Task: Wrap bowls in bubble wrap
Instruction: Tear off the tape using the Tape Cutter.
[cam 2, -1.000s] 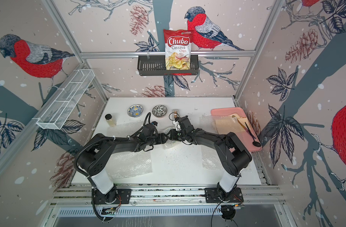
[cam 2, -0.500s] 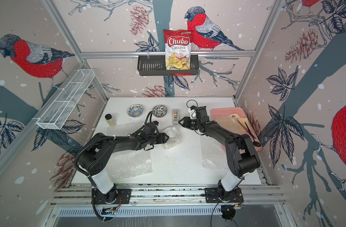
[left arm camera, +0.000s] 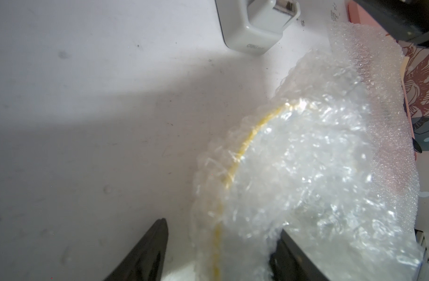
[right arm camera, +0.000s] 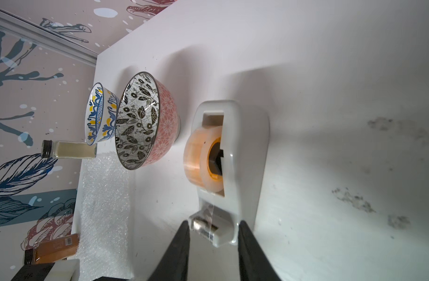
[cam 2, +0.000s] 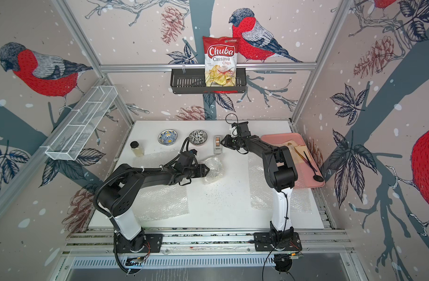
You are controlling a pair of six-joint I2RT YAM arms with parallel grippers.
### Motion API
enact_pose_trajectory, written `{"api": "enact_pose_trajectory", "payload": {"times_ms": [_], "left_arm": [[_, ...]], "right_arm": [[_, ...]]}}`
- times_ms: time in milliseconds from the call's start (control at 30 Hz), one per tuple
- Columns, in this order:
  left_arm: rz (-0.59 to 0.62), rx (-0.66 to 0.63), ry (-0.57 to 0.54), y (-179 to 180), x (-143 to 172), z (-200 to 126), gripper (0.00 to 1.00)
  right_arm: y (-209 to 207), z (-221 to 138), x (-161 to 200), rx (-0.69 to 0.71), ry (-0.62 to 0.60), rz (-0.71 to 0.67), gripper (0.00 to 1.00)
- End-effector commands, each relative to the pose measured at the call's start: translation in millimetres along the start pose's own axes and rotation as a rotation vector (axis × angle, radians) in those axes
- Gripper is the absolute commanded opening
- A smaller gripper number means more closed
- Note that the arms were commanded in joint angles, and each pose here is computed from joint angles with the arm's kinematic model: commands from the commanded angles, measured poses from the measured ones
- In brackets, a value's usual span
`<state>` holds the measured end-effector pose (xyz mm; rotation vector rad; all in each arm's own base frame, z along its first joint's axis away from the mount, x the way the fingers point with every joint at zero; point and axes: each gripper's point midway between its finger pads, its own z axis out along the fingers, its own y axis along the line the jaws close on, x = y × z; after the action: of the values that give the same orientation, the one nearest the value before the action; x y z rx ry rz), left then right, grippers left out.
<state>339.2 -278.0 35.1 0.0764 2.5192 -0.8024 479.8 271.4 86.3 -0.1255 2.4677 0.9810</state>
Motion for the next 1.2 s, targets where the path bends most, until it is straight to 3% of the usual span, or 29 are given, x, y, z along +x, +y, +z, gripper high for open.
{"api": "enact_pose_trajectory", "payload": {"times_ms": [0,233,333,400,467,600,1033,1167], "left_arm": [[-0.026,-0.093,0.087,22,24,-2,0.66],[-0.024,-0.07,0.088,17,22,1,0.64],[-0.024,-0.047,0.097,13,22,5,0.56],[-0.023,-0.043,0.102,12,22,8,0.49],[-0.022,-0.041,0.107,12,21,10,0.32],[-0.02,-0.045,0.106,11,20,10,0.18],[-0.056,-0.268,0.113,66,31,-39,0.18],[-0.06,-0.295,0.107,69,30,-48,0.19]], "right_arm": [[4,9,9,-0.032,0.05,-0.001,0.34],[5,18,20,-0.036,0.088,0.0,0.34],[5,16,20,-0.031,0.084,-0.002,0.34],[5,12,19,-0.023,0.077,-0.004,0.35],[6,8,19,-0.024,0.071,-0.008,0.35],[9,3,18,-0.023,0.068,-0.019,0.35],[9,8,16,-0.034,0.083,-0.013,0.35],[11,18,19,-0.044,0.097,-0.008,0.35]]}}
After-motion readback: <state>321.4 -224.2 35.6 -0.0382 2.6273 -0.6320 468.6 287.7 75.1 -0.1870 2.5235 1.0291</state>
